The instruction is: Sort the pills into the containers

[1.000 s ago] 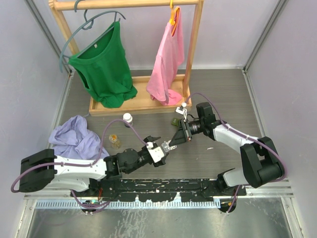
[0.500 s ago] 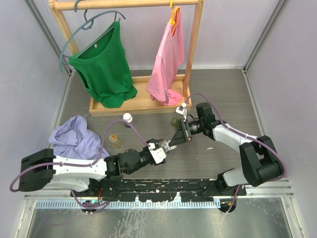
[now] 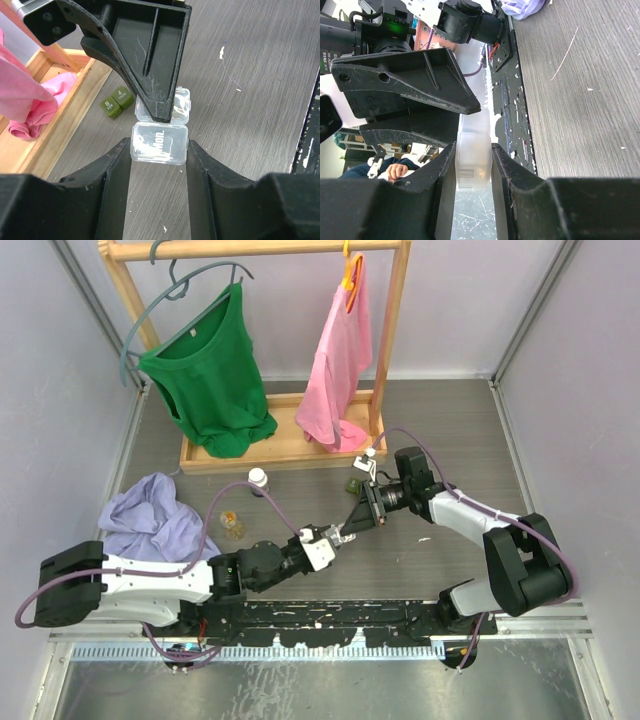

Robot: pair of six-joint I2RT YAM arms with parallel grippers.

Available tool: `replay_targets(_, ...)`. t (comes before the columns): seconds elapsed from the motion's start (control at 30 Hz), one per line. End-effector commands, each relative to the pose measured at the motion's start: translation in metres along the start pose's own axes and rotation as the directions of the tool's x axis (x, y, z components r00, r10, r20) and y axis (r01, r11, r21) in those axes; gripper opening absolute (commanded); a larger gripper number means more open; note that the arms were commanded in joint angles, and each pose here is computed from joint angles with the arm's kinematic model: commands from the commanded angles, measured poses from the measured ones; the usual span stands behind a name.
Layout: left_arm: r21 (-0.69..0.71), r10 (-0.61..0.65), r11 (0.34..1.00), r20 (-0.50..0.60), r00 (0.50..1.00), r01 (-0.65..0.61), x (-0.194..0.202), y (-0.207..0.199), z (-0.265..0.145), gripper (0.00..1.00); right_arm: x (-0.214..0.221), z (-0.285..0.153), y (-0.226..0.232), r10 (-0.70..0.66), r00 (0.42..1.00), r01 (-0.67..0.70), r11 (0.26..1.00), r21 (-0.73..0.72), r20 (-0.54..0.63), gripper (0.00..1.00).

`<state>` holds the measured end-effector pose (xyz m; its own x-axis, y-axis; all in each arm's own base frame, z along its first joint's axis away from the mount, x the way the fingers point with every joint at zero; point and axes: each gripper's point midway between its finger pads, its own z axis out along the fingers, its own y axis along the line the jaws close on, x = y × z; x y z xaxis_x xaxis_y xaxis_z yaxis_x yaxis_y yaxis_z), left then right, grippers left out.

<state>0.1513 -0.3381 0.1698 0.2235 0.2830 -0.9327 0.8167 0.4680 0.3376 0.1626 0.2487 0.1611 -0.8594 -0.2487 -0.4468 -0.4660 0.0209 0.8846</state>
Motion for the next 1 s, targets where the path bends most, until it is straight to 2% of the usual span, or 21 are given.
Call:
replay_targets(0.0, -0.02, -0.108, 0.994, 0.104, 0.989, 0.111, -0.042, 0.01, -0.002, 0.12, -0.001, 0.0, 0.0, -0.032, 0.999, 0.032, 0.999, -0.012, -0.001, 0.01)
replay_targets(0.33, 0.032, -0.27, 0.963, 0.139, 0.953, 0.269, -0.05, 0.011, -0.009, 0.11, 0.0, 0.0, 0.0, -0.039, 0.999, 0.039, 0.999, -0.012, -0.001, 0.01)
replay_targets(0.53, 0.029, -0.361, 0.932, 0.155, 0.919, 0.361, -0.052, 0.022, -0.014, 0.36, 0.0, 0.0, 0.001, -0.041, 0.999, 0.041, 0.999, -0.014, -0.003, 0.01)
replay_targets(0.63, 0.021, -0.377, 0.925, 0.162, 0.912, 0.379, -0.053, 0.025, -0.016, 0.45, 0.0, -0.001, 0.001, -0.043, 0.999, 0.043, 0.999, -0.018, -0.004, 0.01)
replay_targets(0.83, -0.011, -0.386, 0.919, 0.176, 0.905, 0.394, -0.056, 0.033, -0.018, 0.58, 0.001, 0.0, 0.001, -0.046, 0.999, 0.046, 0.999, -0.018, -0.005, 0.01)
replay_targets(0.97, -0.054, -0.395, 0.911, 0.179, 0.901, 0.41, -0.056, 0.041, -0.019, 0.59, 0.001, -0.001, 0.001, -0.045, 0.999, 0.045, 0.999, -0.018, -0.005, 0.01)
